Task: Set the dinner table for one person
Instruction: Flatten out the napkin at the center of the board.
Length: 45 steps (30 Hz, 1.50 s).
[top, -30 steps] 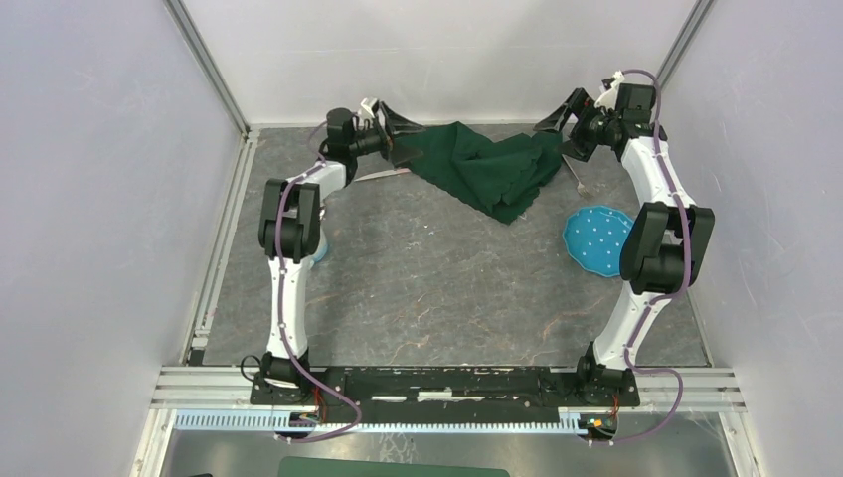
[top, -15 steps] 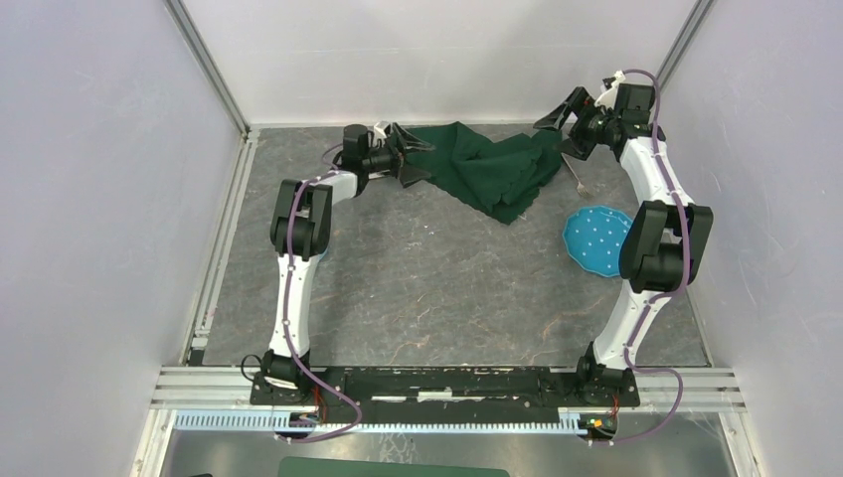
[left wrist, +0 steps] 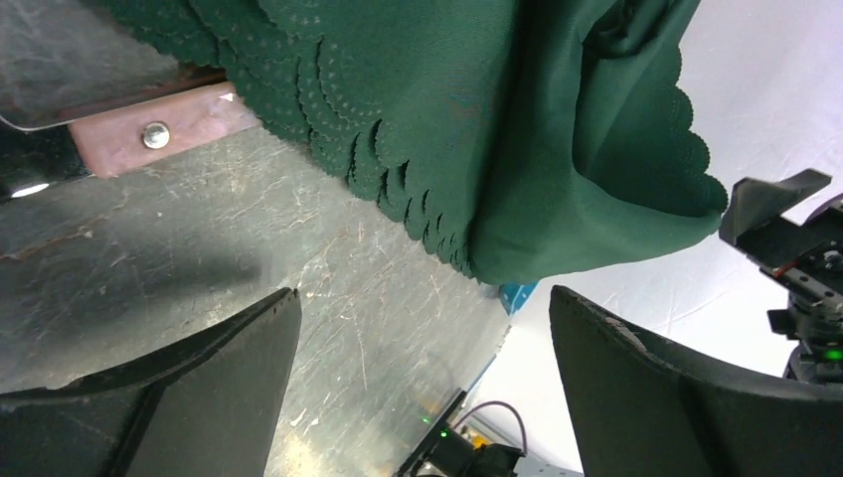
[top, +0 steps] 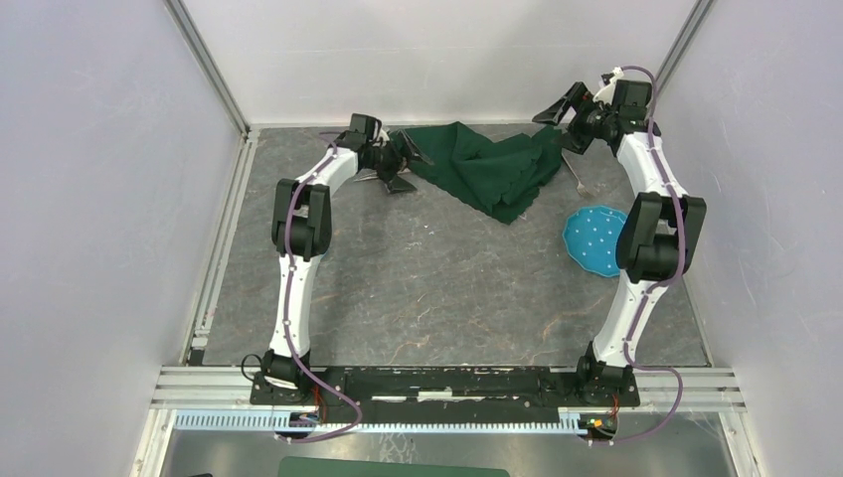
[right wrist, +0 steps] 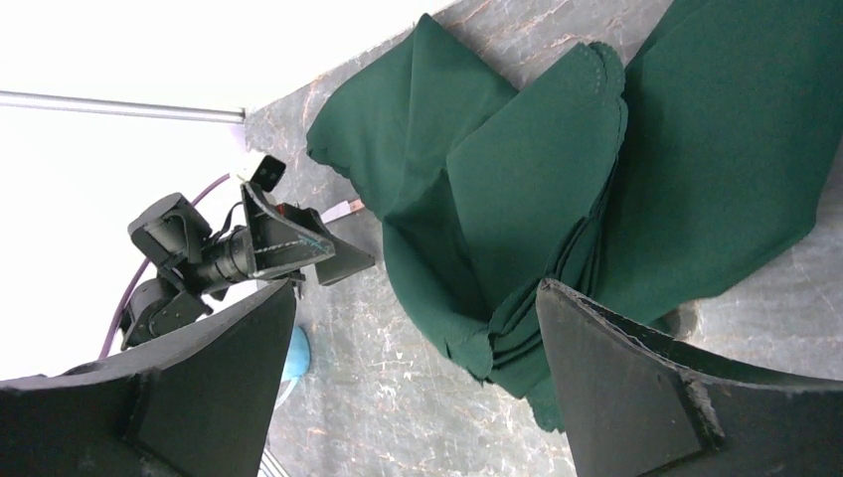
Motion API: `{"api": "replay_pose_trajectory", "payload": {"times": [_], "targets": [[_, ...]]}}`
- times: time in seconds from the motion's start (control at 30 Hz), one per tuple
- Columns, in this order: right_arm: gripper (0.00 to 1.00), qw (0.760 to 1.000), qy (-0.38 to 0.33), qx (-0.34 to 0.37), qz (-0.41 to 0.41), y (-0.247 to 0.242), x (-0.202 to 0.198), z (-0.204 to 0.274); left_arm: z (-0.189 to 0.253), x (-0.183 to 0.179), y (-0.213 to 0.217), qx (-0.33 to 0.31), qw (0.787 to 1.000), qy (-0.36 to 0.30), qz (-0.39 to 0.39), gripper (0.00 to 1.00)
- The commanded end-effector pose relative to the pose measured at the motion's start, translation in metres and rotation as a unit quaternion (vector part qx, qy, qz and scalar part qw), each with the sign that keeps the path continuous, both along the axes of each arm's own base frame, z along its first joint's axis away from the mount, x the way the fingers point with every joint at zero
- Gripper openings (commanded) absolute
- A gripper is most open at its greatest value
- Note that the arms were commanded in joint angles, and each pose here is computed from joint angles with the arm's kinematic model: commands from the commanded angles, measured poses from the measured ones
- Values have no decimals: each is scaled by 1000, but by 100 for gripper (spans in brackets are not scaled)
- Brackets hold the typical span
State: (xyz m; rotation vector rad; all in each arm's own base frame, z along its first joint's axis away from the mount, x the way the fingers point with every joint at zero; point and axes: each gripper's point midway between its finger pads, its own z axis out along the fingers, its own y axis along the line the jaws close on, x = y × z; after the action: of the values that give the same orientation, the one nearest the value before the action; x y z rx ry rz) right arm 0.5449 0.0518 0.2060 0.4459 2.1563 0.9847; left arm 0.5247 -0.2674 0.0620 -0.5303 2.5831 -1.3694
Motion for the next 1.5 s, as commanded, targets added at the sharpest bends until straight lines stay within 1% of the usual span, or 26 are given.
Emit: {"api": "replay_pose_trajectory", "payload": {"times": [0.0, 0.13, 0.17, 0.3, 0.37, 0.43, 0.53, 0.6, 0.7, 0.8, 0.9, 1.0, 1.2, 1.3, 1.37, 1.47], "targets": [[97, 999, -31, 20, 8, 6, 19, 16, 10, -5, 8, 49, 998, -19, -19, 100], [96, 998, -49, 38, 4, 7, 28, 25, 0, -7, 19, 92, 996, -16, -7, 100], [95, 998, -50, 37, 5, 7, 29, 25, -2, -6, 21, 102, 995, -16, 0, 97], [95, 998, -39, 38, 14, 8, 26, 14, -7, 4, 21, 132, 991, -19, 10, 95], [95, 999, -35, 34, 16, 8, 24, 8, -9, 5, 21, 152, 988, -16, 5, 87], [95, 999, -33, 27, 11, 6, 22, 4, -5, 6, 23, 172, 985, -22, 8, 86], [95, 999, -39, 15, 5, 3, 22, 6, -1, 7, 25, 184, 982, -25, 18, 86], [95, 999, -42, 15, 5, 3, 24, 6, -5, 8, 25, 184, 982, -20, 22, 86], [95, 999, -46, 21, 5, 2, 28, 9, -13, 11, 23, 180, 983, -7, 28, 83], [94, 999, -48, 23, 6, 3, 30, 16, -12, 18, 22, 188, 981, -19, 39, 82], [93, 998, -52, 18, 0, 0, 29, 21, -13, 26, 18, 180, 982, -29, 52, 78], [93, 999, -51, 20, -1, 0, 27, 22, -13, 38, 9, 159, 984, -42, 71, 77], [91, 998, -56, 16, -7, -5, 25, 31, -12, 63, -15, 98, 988, -67, 99, 67], [90, 998, -58, 16, -8, -6, 23, 34, -16, 68, -22, 81, 989, -68, 100, 64], [88, 998, -60, 15, -9, -6, 21, 34, -14, 71, -21, 86, 989, -78, 97, 58], [86, 998, -56, 15, -13, -6, 16, 32, -13, 73, -17, 91, 988, -89, 92, 40]]}}
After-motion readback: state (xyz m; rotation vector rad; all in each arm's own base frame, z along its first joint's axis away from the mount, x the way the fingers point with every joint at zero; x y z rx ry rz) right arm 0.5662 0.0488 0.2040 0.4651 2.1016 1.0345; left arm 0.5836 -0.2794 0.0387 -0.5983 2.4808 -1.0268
